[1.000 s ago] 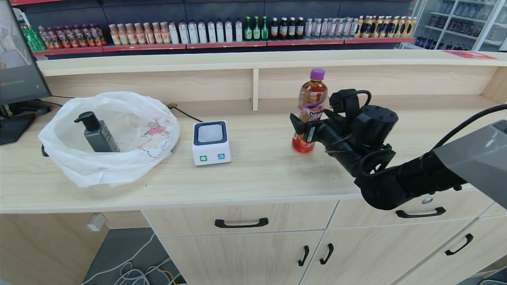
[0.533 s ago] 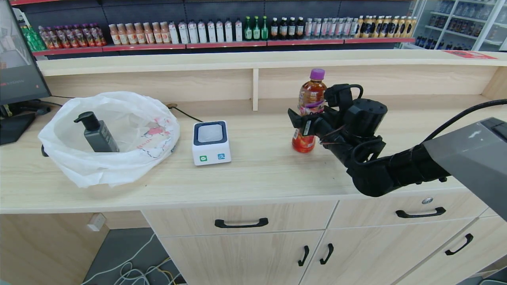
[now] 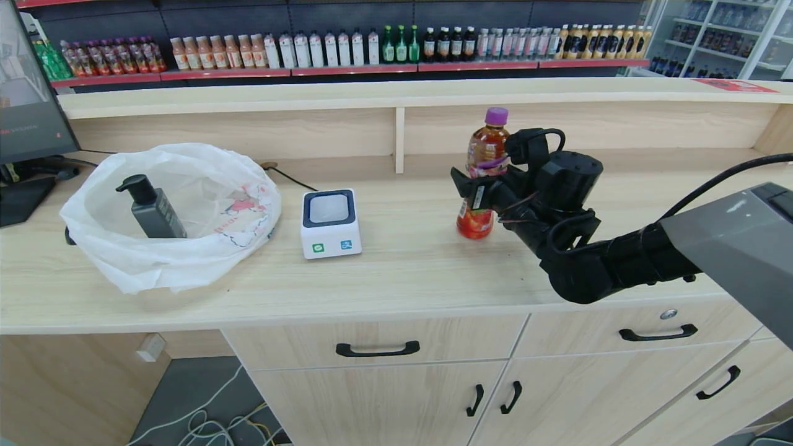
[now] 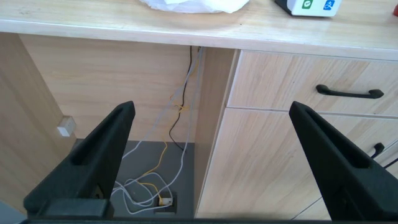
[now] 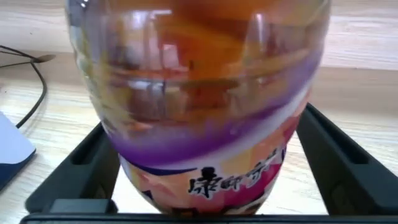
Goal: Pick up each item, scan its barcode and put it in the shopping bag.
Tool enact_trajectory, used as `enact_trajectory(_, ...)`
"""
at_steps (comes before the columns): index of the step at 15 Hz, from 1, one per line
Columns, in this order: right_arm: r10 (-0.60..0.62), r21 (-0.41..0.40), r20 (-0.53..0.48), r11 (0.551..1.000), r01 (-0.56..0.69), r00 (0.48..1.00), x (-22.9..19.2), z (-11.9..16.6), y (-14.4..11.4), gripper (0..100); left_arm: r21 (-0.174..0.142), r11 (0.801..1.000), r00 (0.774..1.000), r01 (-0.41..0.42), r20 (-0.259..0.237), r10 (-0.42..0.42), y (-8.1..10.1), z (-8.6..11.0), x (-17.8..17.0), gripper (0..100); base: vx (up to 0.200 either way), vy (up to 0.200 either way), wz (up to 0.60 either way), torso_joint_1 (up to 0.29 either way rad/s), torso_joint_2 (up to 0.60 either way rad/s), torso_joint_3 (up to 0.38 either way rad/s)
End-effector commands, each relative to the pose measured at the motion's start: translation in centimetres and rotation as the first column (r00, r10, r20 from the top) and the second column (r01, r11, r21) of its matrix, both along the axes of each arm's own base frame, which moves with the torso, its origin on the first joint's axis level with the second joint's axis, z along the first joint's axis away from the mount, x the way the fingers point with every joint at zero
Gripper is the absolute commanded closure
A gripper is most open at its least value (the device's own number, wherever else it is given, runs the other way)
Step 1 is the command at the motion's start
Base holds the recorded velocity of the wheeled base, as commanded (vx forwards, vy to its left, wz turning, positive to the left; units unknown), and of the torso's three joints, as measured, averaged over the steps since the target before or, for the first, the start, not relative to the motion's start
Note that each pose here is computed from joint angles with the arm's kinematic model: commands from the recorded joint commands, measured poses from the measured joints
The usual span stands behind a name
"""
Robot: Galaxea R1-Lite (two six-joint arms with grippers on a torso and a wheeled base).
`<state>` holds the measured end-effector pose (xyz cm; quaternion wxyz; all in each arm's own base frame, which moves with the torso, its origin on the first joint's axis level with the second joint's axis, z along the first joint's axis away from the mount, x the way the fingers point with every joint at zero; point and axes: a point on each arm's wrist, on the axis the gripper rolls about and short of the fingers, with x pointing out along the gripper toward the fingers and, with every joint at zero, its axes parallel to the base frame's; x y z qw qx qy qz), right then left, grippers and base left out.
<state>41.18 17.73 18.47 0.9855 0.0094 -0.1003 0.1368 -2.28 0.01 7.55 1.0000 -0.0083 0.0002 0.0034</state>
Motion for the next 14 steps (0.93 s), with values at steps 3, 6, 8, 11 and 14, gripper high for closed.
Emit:
enact_trajectory(3, -0.005, 0.003, 0.008, 1.0, 0.005, 1.0, 0.0, 0.3, -0.2, 100, 0.0, 1.0, 1.0, -0.001, 0.0, 0.001, 0.0, 0.0, 0.0, 0, 0.0, 0.0, 0.0, 0.0, 0.0, 0.0)
enact_trajectory(6, -0.007, 0.007, 0.014, 1.0, 0.006, 1.0, -0.2, 0.7, -0.3, 100, 0.0, 1.0, 1.0, -0.001, 0.0, 0.001, 0.0, 0.0, 0.0, 0, 0.0, 0.0, 0.0, 0.0, 0.0, 0.0)
enact_trajectory(8, -0.007, 0.01, 0.02, 1.0, 0.006, 1.0, -0.4, 1.0, -0.3, 100, 0.0, 1.0, 1.0, -0.001, 0.0, 0.001, 0.0, 0.0, 0.0, 0, 0.0, 0.0, 0.0, 0.0, 0.0, 0.0)
enact_trajectory(11, -0.005, 0.013, 0.028, 1.0, 0.005, 1.0, -1.0, 1.7, -0.5, 100, 0.0, 1.0, 1.0, -0.001, 0.0, 0.001, 0.0, 0.0, 0.0, 0, 0.0, 0.0, 0.0, 0.0, 0.0, 0.0)
enact_trajectory(14, -0.006, 0.012, 0.035, 1.0, 0.006, 0.999, -2.0, 2.5, -0.7, 100, 0.0, 1.0, 1.0, -0.001, 0.0, 0.001, 0.0, 0.0, 0.0, 0, 0.0, 0.0, 0.0, 0.0, 0.0, 0.0)
